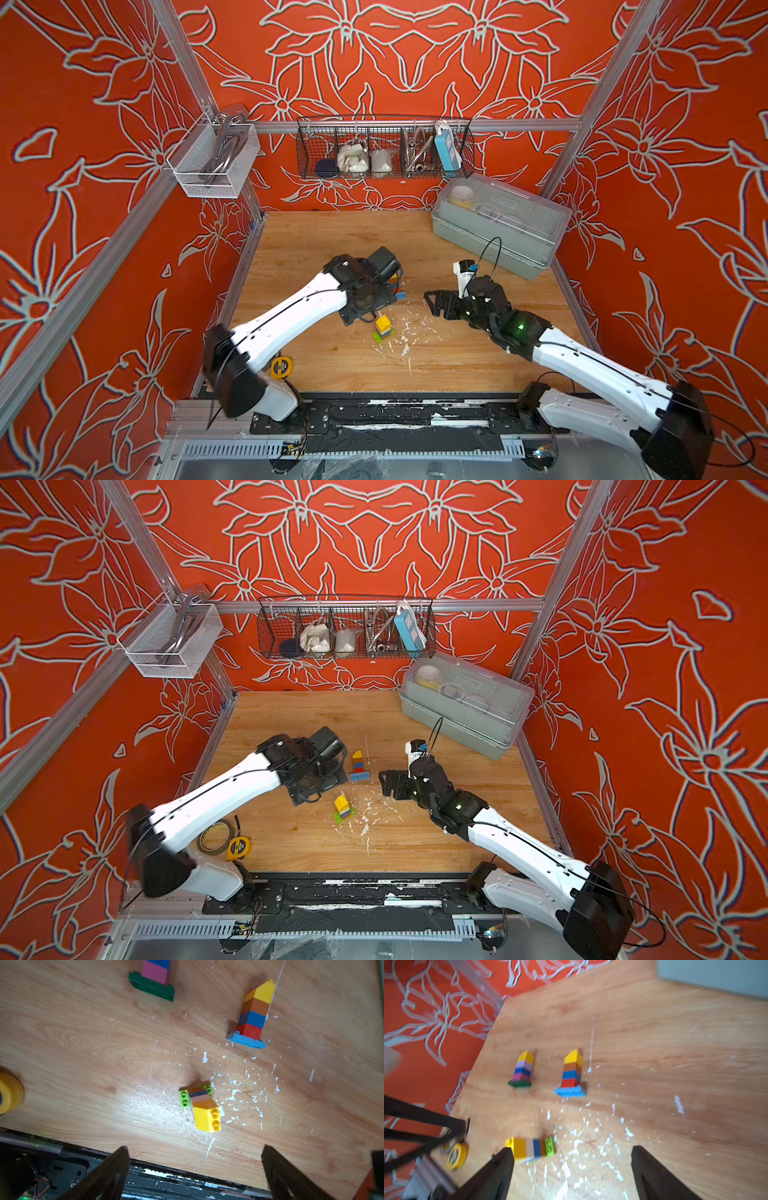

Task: Assemble the number 1 with lego
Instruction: Pick up the lego brick from the center of the board.

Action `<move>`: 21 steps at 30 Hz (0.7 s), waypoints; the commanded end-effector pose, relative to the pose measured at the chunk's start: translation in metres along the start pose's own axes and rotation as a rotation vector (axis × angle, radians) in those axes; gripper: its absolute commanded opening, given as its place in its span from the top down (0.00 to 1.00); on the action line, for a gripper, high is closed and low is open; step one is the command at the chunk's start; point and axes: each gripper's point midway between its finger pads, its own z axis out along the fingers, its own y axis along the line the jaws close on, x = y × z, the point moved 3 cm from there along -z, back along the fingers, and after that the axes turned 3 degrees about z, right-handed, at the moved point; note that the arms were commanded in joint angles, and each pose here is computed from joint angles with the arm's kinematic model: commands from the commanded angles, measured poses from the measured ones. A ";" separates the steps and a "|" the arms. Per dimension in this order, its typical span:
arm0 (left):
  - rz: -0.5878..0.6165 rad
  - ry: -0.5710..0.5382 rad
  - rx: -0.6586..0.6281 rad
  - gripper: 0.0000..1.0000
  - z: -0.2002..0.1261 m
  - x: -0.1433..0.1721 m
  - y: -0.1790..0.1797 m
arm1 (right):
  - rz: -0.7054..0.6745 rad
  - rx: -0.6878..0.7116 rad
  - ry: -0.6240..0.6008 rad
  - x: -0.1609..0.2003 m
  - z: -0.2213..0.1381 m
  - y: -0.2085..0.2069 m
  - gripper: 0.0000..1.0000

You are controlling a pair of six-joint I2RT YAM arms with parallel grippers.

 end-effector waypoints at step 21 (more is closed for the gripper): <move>-0.043 -0.371 0.566 0.01 0.021 0.030 0.091 | -0.385 -0.073 0.079 0.114 0.080 0.058 0.13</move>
